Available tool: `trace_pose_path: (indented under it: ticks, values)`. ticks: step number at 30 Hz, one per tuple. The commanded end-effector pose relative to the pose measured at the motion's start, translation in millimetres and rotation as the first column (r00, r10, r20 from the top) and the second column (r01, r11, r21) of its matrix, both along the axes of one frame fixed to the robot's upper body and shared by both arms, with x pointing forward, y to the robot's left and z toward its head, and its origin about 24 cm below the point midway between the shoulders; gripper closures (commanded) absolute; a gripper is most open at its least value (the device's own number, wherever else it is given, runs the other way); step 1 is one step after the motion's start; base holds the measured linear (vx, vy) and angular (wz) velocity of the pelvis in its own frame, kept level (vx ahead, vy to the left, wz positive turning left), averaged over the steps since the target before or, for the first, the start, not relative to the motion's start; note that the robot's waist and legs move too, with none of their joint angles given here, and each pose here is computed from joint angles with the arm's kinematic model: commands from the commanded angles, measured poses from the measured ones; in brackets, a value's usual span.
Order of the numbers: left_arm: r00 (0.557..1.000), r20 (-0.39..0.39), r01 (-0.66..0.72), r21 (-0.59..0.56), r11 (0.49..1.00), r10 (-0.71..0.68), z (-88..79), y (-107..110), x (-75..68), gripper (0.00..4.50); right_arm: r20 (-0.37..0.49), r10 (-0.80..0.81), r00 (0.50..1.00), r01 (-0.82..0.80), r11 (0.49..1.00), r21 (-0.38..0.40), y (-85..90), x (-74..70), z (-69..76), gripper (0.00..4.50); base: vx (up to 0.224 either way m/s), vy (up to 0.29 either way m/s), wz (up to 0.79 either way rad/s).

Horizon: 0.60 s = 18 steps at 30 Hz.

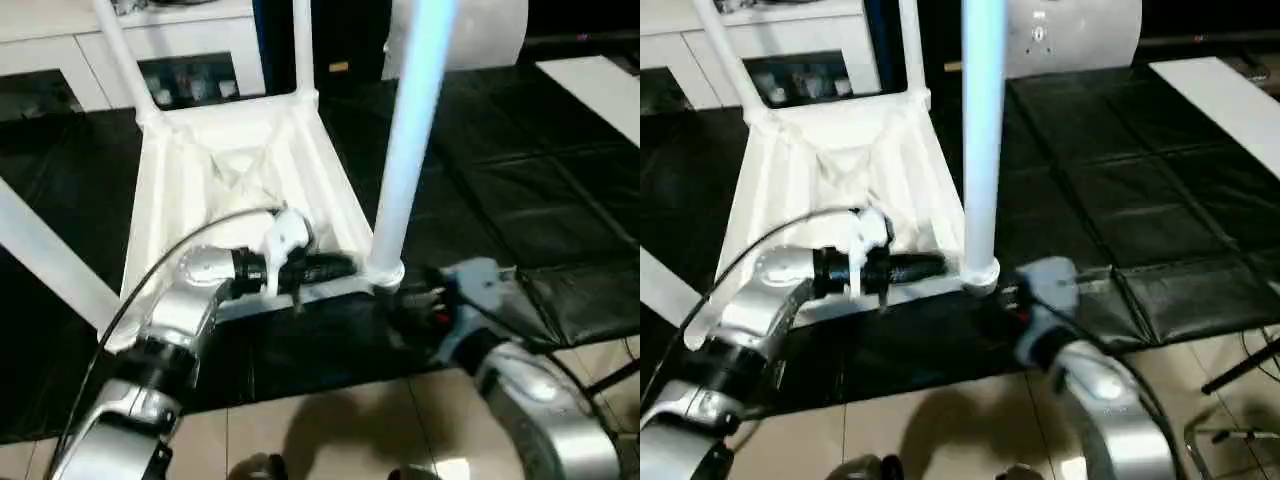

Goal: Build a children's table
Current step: Rotate leg to tighten

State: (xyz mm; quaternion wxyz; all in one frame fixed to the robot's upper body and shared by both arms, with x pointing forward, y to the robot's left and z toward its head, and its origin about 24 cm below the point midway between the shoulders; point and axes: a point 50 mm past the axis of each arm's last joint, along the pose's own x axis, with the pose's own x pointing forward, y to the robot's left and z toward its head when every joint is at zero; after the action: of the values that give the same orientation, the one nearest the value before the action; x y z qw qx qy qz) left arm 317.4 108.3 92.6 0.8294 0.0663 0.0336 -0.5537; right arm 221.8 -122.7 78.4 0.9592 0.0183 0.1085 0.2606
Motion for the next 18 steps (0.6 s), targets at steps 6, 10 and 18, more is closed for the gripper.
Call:
trace_pose_path:
  ticks: [6,10,18]
  values:
    - [0.976,0.002,-0.214,-0.140,0.967,0.216,8.8,4.3,-23.8,3.09,0.010,0.037,0.999,-0.037,0.999,-0.018,0.1,-7.3,3.6,0.00,-0.004,-0.002,0.11]
    - [0.923,-0.061,-0.385,-0.214,0.898,0.381,8.1,6.8,-49.8,2.67,0.000,0.063,0.998,-0.063,0.998,-0.017,1.1,-10.7,4.5,0.00,-0.003,-0.049,0.53]
    - [0.818,-0.089,-0.574,-0.166,0.801,0.568,2.7,22.4,-98.2,2.26,-0.016,0.129,0.991,-0.129,0.992,0.013,1.3,-10.8,4.1,0.00,-0.003,-0.085,0.29]
